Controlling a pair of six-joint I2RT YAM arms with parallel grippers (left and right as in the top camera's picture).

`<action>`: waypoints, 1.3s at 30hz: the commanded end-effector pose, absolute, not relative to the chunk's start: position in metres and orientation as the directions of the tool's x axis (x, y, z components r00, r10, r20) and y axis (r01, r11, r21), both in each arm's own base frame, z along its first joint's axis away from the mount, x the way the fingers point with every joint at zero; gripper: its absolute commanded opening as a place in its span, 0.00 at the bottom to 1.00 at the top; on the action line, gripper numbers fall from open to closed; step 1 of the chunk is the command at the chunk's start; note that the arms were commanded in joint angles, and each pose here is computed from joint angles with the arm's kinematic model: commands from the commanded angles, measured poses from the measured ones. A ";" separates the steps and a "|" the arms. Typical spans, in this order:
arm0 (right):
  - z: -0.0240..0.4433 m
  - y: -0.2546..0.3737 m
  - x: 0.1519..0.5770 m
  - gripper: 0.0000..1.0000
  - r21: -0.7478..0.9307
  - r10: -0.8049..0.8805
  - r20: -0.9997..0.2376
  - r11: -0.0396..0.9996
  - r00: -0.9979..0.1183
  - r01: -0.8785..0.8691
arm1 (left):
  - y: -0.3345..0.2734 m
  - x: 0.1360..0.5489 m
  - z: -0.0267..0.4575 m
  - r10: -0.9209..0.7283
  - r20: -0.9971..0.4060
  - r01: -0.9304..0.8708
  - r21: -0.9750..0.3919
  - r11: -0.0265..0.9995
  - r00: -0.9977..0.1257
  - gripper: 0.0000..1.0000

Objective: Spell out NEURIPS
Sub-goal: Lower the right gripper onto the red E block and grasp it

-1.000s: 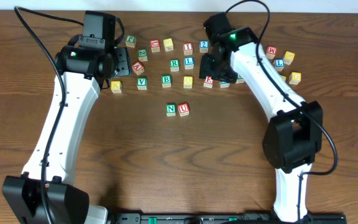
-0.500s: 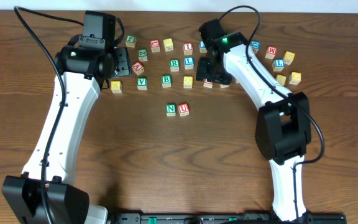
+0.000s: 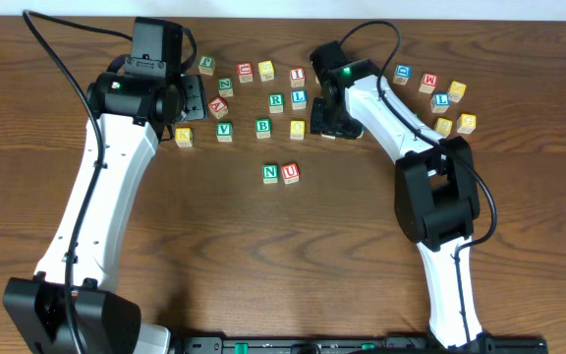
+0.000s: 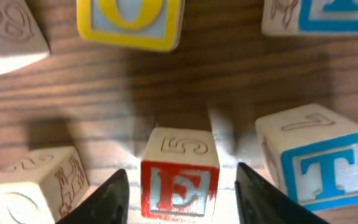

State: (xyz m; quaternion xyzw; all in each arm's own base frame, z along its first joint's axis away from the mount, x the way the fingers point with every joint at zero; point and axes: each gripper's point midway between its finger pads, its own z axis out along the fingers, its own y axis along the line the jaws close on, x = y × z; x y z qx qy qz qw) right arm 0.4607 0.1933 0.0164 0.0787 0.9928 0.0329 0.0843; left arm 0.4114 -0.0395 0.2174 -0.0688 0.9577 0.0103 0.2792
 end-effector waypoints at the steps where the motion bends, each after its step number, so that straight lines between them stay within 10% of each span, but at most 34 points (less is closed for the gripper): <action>1: 0.017 0.193 0.466 0.47 0.059 0.168 -0.189 0.986 -0.968 0.159 | -0.039 0.410 0.208 -0.136 -0.517 -0.149 -0.016 0.989 -0.845 0.65; 23: 0.020 0.196 0.470 0.20 0.060 0.117 -0.212 0.992 -0.970 0.107 | -0.039 0.410 0.208 -0.136 -0.517 -0.149 -0.016 0.989 -0.845 0.65; 39: 0.038 0.223 0.402 0.20 0.134 -0.129 0.046 0.983 -0.991 -0.122 | -0.039 0.410 0.208 -0.136 -0.517 -0.149 -0.016 0.989 -0.845 0.65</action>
